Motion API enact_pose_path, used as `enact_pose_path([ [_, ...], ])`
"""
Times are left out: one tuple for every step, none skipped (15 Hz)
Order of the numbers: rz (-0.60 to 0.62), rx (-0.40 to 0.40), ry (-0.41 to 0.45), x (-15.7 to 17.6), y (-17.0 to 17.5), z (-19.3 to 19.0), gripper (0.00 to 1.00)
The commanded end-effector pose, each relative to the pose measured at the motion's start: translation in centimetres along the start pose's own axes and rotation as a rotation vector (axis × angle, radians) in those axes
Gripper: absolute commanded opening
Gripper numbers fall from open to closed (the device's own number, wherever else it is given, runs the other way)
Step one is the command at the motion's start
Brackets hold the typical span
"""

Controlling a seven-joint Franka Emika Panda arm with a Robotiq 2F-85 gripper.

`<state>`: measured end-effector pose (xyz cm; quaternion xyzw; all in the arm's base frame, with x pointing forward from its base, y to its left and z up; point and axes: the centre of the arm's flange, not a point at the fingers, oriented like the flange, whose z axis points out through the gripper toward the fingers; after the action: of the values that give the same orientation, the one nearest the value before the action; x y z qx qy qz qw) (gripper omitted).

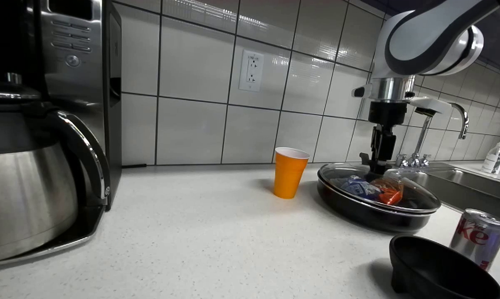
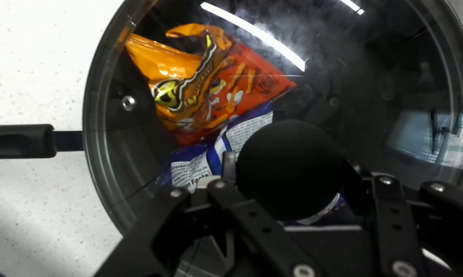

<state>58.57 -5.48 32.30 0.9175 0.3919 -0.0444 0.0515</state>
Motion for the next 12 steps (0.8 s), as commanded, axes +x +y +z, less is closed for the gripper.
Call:
enact_pose_path([
  [-0.022, -0.028, 0.006, -0.8, -0.2, -1.5, 0.39],
  [-0.022, -0.028, 0.006, -0.8, -0.3, -1.5, 0.39],
  [-0.022, -0.028, 0.007, -0.8, -0.3, -1.6, 0.39],
  [-0.021, -0.027, 0.006, -0.8, -0.3, -1.5, 0.73],
  [-0.021, -0.024, 0.009, -0.9, -0.3, -1.6, 0.90],
  [-0.020, -0.025, 0.012, -1.0, -0.3, -1.7, 0.96],
  [-0.019, -0.027, 0.017, -1.1, -0.2, -2.0, 0.99],
  [-0.017, -0.030, 0.023, -1.2, -0.2, -2.3, 1.00],
  [-0.015, -0.033, 0.027, -1.4, -0.1, -2.5, 1.00],
  [-0.011, -0.035, 0.033, -1.6, -0.1, -2.7, 1.00],
  [-0.009, -0.036, 0.037, -1.8, 0.0, -2.9, 1.00],
  [-0.007, -0.038, 0.040, -2.1, 0.1, -3.1, 1.00],
])
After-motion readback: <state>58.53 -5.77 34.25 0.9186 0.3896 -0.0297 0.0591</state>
